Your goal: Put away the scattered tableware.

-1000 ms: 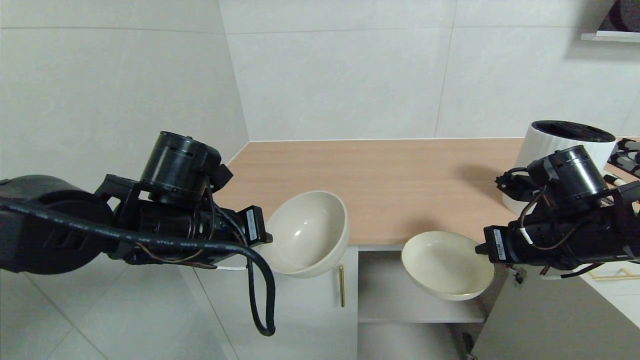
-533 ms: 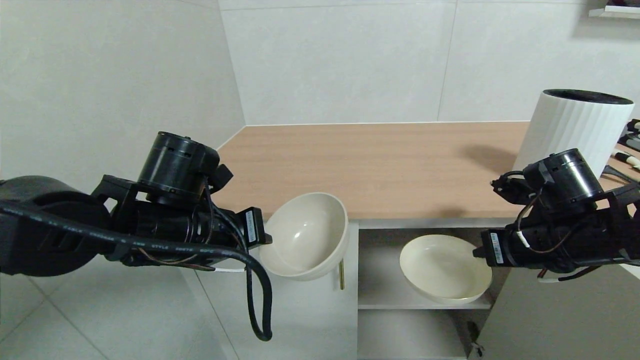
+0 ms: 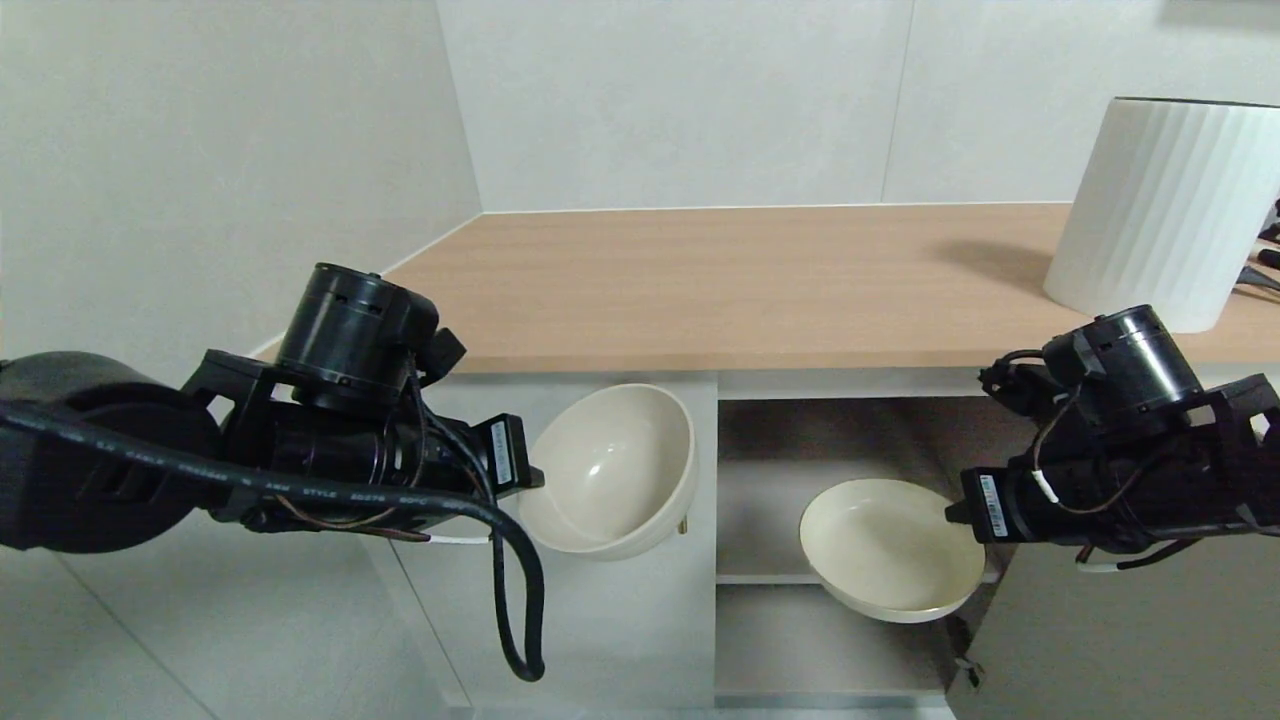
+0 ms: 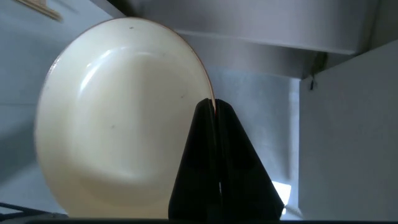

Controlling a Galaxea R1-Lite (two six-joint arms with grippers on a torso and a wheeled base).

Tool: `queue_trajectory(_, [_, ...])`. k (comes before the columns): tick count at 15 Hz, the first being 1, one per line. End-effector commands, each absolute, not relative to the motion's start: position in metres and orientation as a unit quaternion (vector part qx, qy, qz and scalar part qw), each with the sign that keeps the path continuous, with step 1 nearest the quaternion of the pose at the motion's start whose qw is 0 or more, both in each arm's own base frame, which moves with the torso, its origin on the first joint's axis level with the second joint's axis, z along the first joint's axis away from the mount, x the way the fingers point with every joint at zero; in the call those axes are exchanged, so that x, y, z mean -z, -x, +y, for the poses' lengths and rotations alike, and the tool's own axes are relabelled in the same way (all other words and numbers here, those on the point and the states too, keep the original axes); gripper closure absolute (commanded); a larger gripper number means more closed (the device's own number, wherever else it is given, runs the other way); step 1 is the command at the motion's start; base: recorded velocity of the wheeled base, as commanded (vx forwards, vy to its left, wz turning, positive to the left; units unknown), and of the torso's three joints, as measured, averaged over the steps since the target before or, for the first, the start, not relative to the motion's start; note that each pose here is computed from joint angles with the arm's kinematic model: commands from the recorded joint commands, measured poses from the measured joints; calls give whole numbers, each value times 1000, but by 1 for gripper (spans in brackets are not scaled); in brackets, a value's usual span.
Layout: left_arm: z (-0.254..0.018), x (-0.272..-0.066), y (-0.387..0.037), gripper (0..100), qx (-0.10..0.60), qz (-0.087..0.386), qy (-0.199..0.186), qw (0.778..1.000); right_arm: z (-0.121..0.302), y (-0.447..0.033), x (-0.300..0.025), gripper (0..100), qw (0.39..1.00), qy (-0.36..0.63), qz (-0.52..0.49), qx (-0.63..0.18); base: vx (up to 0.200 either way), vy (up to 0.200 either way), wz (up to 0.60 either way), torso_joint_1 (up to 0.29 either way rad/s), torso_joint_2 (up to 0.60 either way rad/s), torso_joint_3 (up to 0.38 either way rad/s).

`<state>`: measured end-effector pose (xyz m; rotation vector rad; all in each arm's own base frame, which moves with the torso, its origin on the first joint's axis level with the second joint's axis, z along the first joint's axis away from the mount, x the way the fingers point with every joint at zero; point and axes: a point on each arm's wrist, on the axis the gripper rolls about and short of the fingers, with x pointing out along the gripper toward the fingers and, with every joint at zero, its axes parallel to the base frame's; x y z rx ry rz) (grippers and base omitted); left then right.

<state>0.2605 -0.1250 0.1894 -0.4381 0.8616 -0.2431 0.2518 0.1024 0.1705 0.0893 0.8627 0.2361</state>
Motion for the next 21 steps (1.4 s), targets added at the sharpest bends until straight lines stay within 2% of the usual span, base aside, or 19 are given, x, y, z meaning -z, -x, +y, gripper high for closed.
queue_trajectory(1, [-125, -189, -261, 100, 116, 414, 210, 878, 103, -253, -169, 100, 899, -42, 420, -114, 0, 0, 0, -139, 452, 310])
queue_trajectory(5, [-125, -189, -261, 100, 116, 414, 210, 878, 103, -252, -168, 100, 899, -41, 421, -115, 0, 0, 0, -89, 347, 245])
queue_trajectory(11, [-125, -189, -260, 100, 116, 414, 210, 878, 106, -255, -158, 100, 891, -35, 437, -115, 0, 0, 0, -6, 28, 15])
queue_trajectory(14, [-125, -189, -260, 100, 117, 414, 209, 878, 115, -260, -135, 100, 873, -2, 472, -126, 0, 0, 0, 0, 0, 0])
queue_trajectory(17, [-125, -189, -260, 100, 117, 414, 209, 878, 133, -272, -92, 100, 840, 26, 525, -130, 0, 0, 0, 0, 0, 0])
queue_trajectory(21, [-125, -188, -260, 100, 117, 416, 208, 878, 139, -299, -50, 100, 851, 0, 513, -111, 0, 0, 0, 0, 0, 0])
